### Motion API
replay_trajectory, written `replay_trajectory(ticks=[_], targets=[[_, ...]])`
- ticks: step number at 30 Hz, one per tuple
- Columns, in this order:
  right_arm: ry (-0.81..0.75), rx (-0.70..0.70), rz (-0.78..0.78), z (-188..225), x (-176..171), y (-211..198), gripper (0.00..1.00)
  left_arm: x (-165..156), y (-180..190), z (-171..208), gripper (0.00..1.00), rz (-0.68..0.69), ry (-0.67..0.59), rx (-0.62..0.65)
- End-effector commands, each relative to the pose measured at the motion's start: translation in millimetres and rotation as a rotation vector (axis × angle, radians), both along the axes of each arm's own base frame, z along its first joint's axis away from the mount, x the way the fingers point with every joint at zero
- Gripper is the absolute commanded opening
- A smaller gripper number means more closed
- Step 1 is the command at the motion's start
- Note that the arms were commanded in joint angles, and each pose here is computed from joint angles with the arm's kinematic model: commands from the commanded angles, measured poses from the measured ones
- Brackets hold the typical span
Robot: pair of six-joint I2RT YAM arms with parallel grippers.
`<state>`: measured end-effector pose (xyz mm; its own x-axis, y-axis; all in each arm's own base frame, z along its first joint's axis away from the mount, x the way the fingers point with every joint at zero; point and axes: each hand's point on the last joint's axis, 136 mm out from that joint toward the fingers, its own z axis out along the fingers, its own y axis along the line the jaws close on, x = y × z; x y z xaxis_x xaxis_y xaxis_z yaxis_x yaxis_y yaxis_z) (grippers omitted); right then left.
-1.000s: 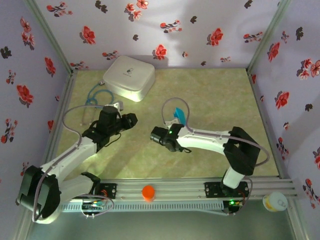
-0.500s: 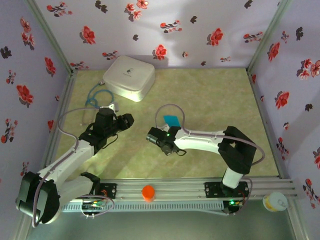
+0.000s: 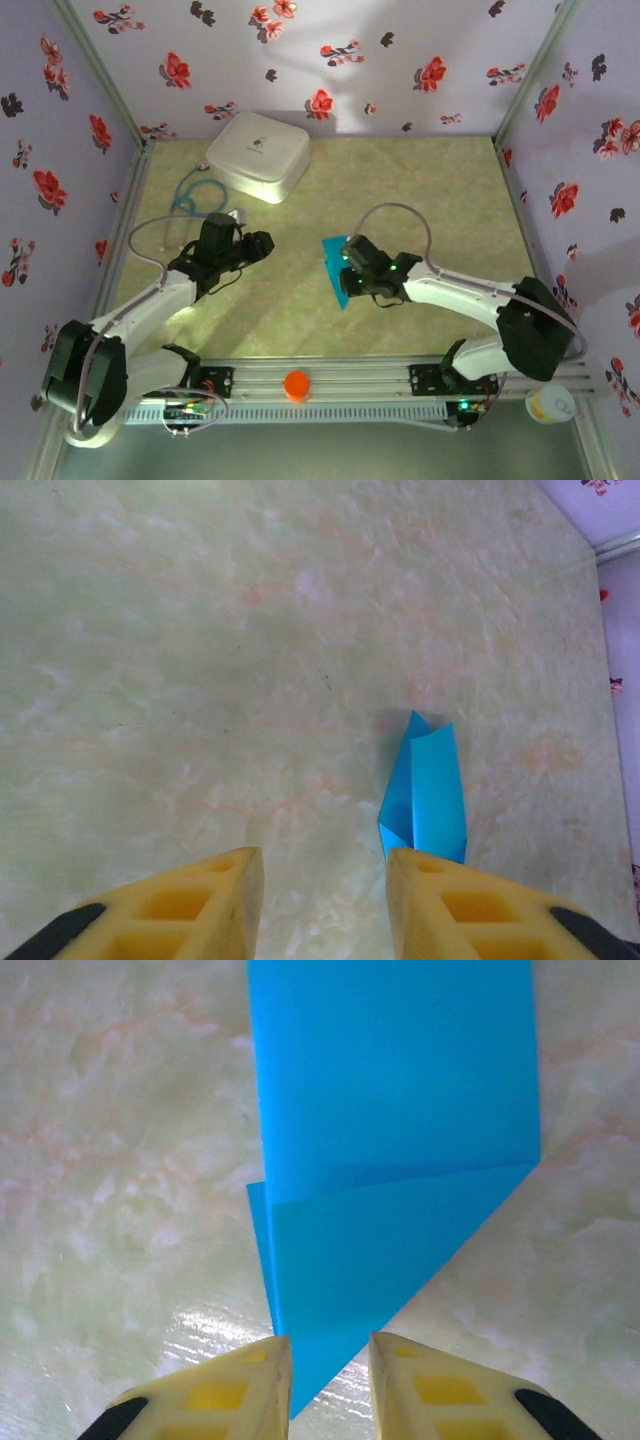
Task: Fold a paper plane with a square sheet of paper (pick it up from the middle)
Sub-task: Move the paper to the center of the table.
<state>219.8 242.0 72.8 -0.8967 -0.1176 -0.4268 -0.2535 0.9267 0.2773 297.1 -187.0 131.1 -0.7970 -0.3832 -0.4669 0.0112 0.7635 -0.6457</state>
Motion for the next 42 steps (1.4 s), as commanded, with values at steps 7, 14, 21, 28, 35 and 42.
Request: replay_trajectory(ticks=[7,14,21,28,35,42], targets=[[0.12,0.312,-0.083,-2,14,16,0.14,8,-28,5,0.2,-0.07,0.036,-0.097],[0.203,0.341,-0.099,-25,17,21,0.13,7,-39,-1,0.15,-0.094,0.058,-0.109],[0.318,0.322,-0.098,-55,8,26,0.13,7,-46,-4,0.14,-0.109,0.067,-0.121],[0.404,0.306,-0.179,-77,-3,20,0.14,6,-49,-6,0.13,-0.126,0.075,-0.127],[0.443,0.321,-0.28,-79,-13,31,0.13,6,-66,-12,0.08,-0.181,0.1,-0.172],[0.424,0.349,-0.341,-73,-12,45,0.12,3,-76,-18,0.06,-0.216,0.122,-0.185]])
